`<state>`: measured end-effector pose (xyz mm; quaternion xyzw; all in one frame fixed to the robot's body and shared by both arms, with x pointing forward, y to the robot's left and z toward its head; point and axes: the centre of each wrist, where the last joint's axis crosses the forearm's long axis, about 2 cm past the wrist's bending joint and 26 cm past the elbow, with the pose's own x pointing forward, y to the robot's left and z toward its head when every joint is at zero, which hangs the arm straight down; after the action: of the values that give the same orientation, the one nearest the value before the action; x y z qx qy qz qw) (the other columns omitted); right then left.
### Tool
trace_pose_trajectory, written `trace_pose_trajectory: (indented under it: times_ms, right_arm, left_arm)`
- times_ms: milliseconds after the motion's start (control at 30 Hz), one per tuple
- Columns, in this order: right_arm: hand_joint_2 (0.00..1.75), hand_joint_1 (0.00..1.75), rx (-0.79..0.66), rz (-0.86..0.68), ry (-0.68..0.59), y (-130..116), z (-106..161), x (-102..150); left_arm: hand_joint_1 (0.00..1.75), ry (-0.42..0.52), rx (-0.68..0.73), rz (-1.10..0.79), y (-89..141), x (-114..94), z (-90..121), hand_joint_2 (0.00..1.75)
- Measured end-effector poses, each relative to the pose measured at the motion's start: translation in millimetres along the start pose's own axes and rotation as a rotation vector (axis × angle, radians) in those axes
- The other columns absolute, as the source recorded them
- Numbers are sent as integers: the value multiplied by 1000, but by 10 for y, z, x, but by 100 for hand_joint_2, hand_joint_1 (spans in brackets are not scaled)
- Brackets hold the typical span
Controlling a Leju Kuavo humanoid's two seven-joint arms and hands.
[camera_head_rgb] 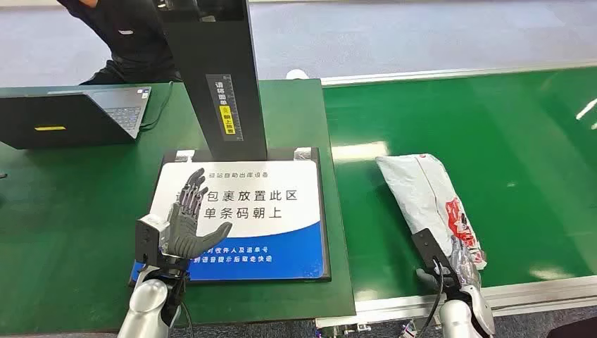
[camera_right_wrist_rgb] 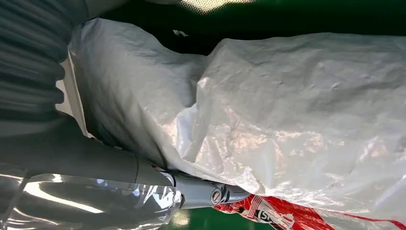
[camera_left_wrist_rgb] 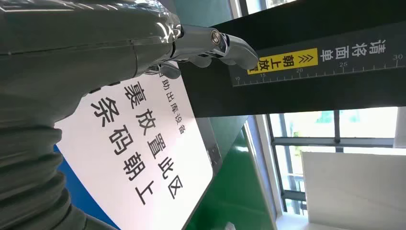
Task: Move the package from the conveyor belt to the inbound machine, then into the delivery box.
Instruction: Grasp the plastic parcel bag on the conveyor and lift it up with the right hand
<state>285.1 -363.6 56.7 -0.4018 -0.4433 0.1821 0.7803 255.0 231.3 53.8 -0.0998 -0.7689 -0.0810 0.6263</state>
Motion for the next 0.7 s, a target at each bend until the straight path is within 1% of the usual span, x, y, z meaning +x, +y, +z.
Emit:
trace_pose_trajectory:
  times_ms: [33,67,100,133,700]
  right_arm:
    - [175,108,2,0,0,3,-5,0]
    - [175,124,4,1,0,6,-9,1]
    - [175,164,8,1,-1,12,-17,1]
    - [175,173,10,0,-5,17,-24,2]
    - [175,175,-37,-66,-69,-29,-66,22]
  left_arm:
    - [0,0,0,0,0,-1,-1,175]
    - [0,1,0,0,0,-1,-2,175]
    - [0,1,0,0,-1,-3,-3,175]
    - [0,2,1,-1,-1,-5,-3,175]
    - [0,9,8,0,-8,-20,23,175]
